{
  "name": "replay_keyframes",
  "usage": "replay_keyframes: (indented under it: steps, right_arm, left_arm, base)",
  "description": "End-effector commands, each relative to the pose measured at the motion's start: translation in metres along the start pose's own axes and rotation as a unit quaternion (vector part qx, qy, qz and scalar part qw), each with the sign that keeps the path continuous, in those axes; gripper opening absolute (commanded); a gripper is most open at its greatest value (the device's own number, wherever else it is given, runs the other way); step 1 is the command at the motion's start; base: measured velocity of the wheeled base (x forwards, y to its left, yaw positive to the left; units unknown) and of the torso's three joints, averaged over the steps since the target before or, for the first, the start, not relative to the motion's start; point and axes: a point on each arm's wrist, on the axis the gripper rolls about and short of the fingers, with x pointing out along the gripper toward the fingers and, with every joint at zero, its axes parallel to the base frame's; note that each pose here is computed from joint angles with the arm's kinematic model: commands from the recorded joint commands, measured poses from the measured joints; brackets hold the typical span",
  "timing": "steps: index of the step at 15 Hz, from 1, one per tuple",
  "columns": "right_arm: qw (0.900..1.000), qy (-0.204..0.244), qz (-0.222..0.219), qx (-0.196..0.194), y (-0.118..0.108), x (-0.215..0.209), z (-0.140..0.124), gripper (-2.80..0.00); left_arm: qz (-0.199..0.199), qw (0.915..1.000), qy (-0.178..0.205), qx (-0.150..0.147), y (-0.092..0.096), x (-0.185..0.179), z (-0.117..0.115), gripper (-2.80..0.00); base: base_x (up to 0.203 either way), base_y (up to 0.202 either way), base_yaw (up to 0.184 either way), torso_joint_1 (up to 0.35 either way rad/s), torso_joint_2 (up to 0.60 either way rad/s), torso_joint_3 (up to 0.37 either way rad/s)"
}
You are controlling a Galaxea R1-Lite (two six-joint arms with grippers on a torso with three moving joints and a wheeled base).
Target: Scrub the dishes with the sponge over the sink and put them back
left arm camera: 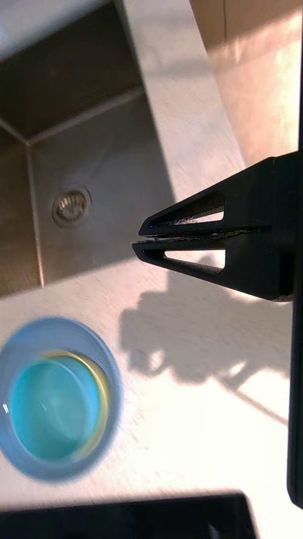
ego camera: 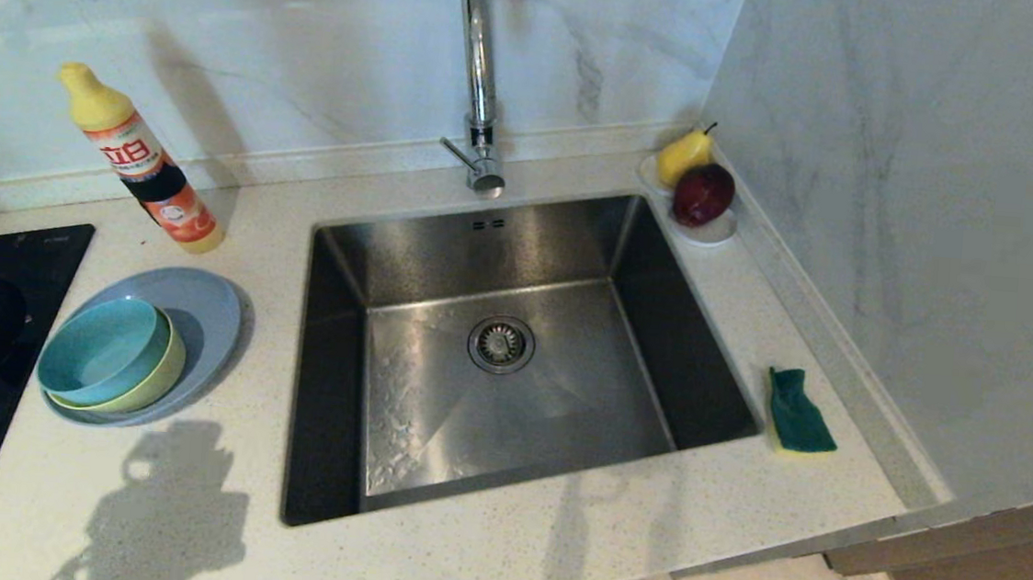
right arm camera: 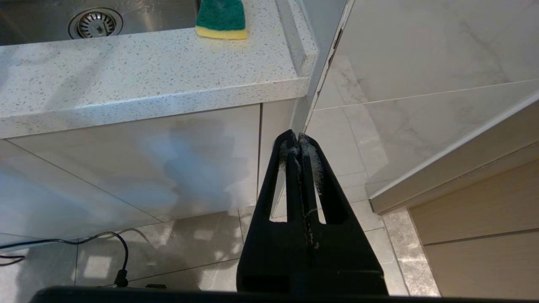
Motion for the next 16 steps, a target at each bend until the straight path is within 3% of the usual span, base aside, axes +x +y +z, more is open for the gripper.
replay_keyframes:
  steps: [1, 4, 5, 8, 12, 14, 16]
  right_arm:
    - [1.000, 0.000, 0.000, 0.000, 0.000, 0.000, 0.000, -2.80]
    - [1.000, 0.000, 0.000, 0.000, 0.000, 0.000, 0.000, -2.80]
    - [1.000, 0.000, 0.000, 0.000, 0.000, 0.000, 0.000, -2.80]
    - [1.000, 0.000, 0.000, 0.000, 0.000, 0.000, 0.000, -2.80]
    - [1.000, 0.000, 0.000, -0.001, 0.000, 0.000, 0.000, -2.80]
    - [1.000, 0.000, 0.000, 0.000, 0.000, 0.000, 0.000, -2.80]
    - [1.000, 0.000, 0.000, 0.000, 0.000, 0.000, 0.000, -2.80]
  left_arm:
    - [0.018, 0.9988, -0.023, 0.038, 0.000, -0.019, -0.035, -2.80]
    - [0.073, 0.9896, -0.009, 0.124, 0.006, -0.015, -0.061, -2.80]
    - [0.089, 0.9887, -0.012, 0.120, 0.007, -0.014, -0.063, -2.80]
    - [0.060, 0.9902, -0.021, 0.124, 0.010, -0.018, -0.072, -2.80]
    - [0.077, 0.9878, -0.076, 0.112, 0.013, -0.031, -0.114, -2.80]
    - [0.069, 0.9935, -0.061, 0.067, 0.015, -0.024, -0.130, -2.80]
    - [0.068, 0.9938, -0.064, 0.060, 0.014, -0.023, -0.130, -2.80]
  base:
    - [0.000, 0.000, 0.000, 0.000, 0.00, 0.000]
    - [0.000, 0.000, 0.000, 0.000, 0.00, 0.000]
    - [0.000, 0.000, 0.000, 0.000, 0.00, 0.000]
    - [0.000, 0.000, 0.000, 0.000, 0.00, 0.000]
    - [0.000, 0.000, 0.000, 0.000, 0.00, 0.000]
    - [0.000, 0.000, 0.000, 0.000, 0.00, 0.000]
    - [0.000, 0.000, 0.000, 0.000, 0.00, 0.000]
